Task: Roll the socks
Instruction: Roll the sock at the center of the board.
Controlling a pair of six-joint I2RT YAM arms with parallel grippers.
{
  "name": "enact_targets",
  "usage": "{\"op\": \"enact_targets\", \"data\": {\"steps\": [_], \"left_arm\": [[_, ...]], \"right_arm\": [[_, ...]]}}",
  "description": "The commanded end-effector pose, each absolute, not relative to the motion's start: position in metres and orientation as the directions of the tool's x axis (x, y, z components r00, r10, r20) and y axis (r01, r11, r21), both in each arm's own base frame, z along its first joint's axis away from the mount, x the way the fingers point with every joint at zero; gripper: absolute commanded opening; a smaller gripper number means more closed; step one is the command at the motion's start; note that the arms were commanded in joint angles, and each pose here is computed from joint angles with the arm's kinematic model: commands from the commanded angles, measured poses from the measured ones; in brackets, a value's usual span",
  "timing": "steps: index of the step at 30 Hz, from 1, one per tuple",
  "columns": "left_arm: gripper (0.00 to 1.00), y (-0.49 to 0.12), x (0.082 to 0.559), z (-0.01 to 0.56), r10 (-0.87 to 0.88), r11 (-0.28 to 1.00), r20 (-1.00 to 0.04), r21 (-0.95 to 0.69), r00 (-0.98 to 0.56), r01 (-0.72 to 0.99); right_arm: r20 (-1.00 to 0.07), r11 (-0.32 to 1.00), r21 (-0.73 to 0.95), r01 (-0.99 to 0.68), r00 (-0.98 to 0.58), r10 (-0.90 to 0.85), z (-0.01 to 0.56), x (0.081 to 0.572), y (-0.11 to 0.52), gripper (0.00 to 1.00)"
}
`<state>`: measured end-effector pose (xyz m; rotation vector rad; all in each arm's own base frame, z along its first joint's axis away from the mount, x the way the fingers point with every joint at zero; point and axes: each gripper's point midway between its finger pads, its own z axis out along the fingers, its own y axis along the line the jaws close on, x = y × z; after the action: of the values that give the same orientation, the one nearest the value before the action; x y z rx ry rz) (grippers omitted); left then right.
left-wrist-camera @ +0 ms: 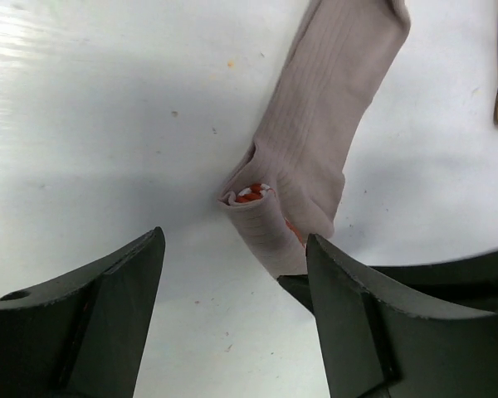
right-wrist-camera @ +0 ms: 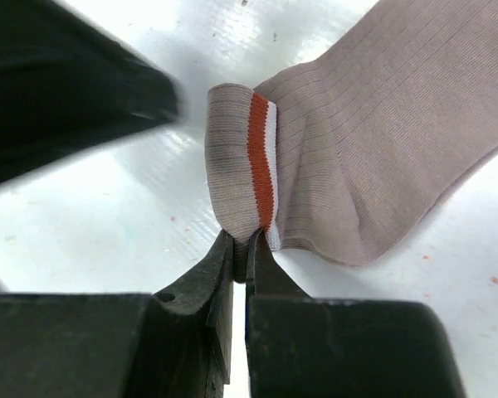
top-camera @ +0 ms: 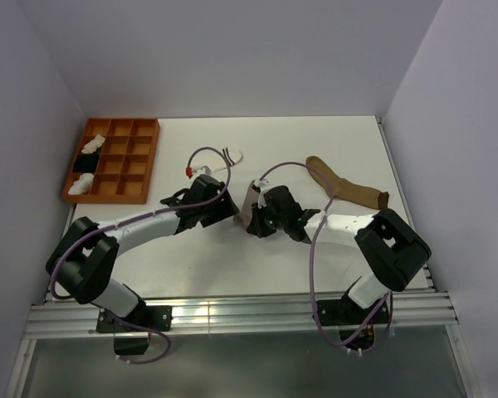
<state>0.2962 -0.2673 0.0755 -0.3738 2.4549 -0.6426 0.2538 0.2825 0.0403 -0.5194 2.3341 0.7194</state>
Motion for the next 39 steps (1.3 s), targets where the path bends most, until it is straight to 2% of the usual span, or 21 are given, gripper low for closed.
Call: {"op": "enact_targets", "data": {"steps": [1, 3, 11, 22, 32, 39], "left_arm": [[0.74, -0.262, 0.302, 0.092, -0.481, 0.795, -0.468, -0.589, -0.741, -0.143], [0.73, -0.262, 0.299, 0.088, -0.493, 0.779, -0.457, -0.611, -0.74, -0.142], [0.68, -0.277, 0.285, 0.063, -0.486, 0.74, -0.381, -0.658, -0.787, -0.138], [0.63, -0.282, 0.285, 0.045, -0.488, 0.74, -0.372, -0.656, -0.79, -0.149], [0.57, -0.273, 0.285, 0.024, -0.492, 0.77, -0.365, -0.606, -0.79, -0.2], [0.51, -0.265, 0.281, 0.006, -0.482, 0.8, -0.364, -0.554, -0.797, -0.231]], "right_arm": [[-0.598, 0.659, 0.544, -0.519, -0.791, -0.129, 0.055, 0.246, 0.307, 0.0], [-0.576, 0.609, 0.606, -0.511, -0.81, -0.106, 0.058, 0.245, 0.311, 0.0], [-0.453, 0.556, 0.735, -0.388, -0.891, -0.024, 0.048, 0.246, 0.305, 0.0], [-0.302, 0.529, 0.812, -0.248, -0.953, 0.018, 0.022, 0.243, 0.299, 0.0], [-0.23, 0.517, 0.839, -0.17, -0.972, 0.053, 0.011, 0.245, 0.291, 0.0], [-0.222, 0.53, 0.833, -0.158, -0.973, 0.059, 0.007, 0.247, 0.286, 0.0]]}}
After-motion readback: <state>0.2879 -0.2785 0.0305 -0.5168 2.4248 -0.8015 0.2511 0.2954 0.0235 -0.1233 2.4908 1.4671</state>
